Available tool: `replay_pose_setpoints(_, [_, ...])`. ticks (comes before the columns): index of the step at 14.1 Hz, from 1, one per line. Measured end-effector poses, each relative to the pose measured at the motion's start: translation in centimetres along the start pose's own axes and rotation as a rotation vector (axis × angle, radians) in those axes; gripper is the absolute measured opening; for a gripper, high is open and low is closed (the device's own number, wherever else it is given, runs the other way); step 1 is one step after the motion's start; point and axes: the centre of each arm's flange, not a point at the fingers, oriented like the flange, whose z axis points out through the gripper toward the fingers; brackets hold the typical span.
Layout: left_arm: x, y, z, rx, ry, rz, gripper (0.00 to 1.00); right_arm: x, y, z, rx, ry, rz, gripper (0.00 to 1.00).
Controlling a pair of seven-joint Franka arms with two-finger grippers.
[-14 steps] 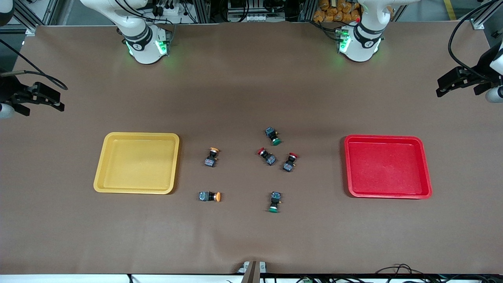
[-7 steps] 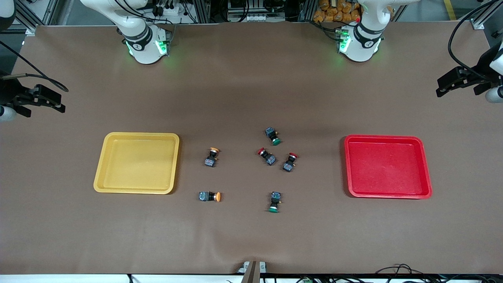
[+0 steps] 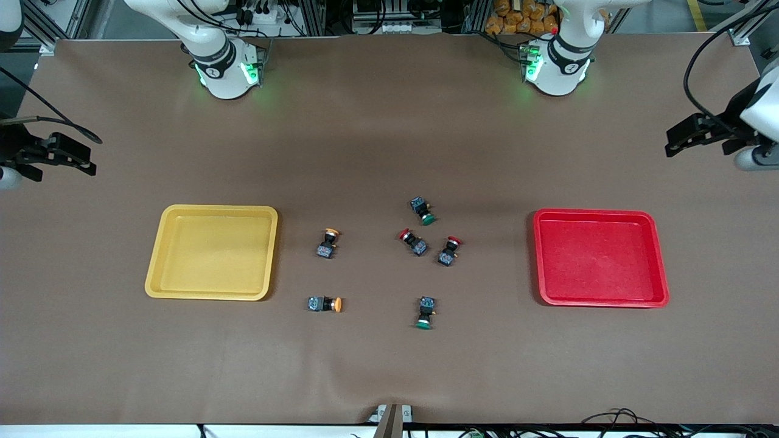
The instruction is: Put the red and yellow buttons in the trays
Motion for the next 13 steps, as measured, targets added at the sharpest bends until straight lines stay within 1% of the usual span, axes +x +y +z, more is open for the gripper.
replay_pose_setpoints(3, [1.6, 1.2, 2.6, -0.002, -0.042, 0.021, 1.0, 0.2, 0.0, 0.3, 0.0, -0.005, -0.001, 1.0])
replay_pose_setpoints(7, [3.8, 4.4, 6.2, -0.037, -0.077, 0.069, 1.0, 0.2, 0.0, 0.3, -0.001, -0.006, -0.001, 1.0])
replay_pose_setpoints(11, [6.4, 10.9, 11.0, -0.047, -0.064, 0.059, 1.0, 0.2, 0.0, 0.4, -0.001, -0.007, -0.001, 1.0])
replay_pose_setpoints(13, [7.4, 15.1, 14.0, -0.049, -0.052, 0.089, 1.0, 0.2, 0.0, 0.5, -0.001, -0.008, 0.0, 1.0])
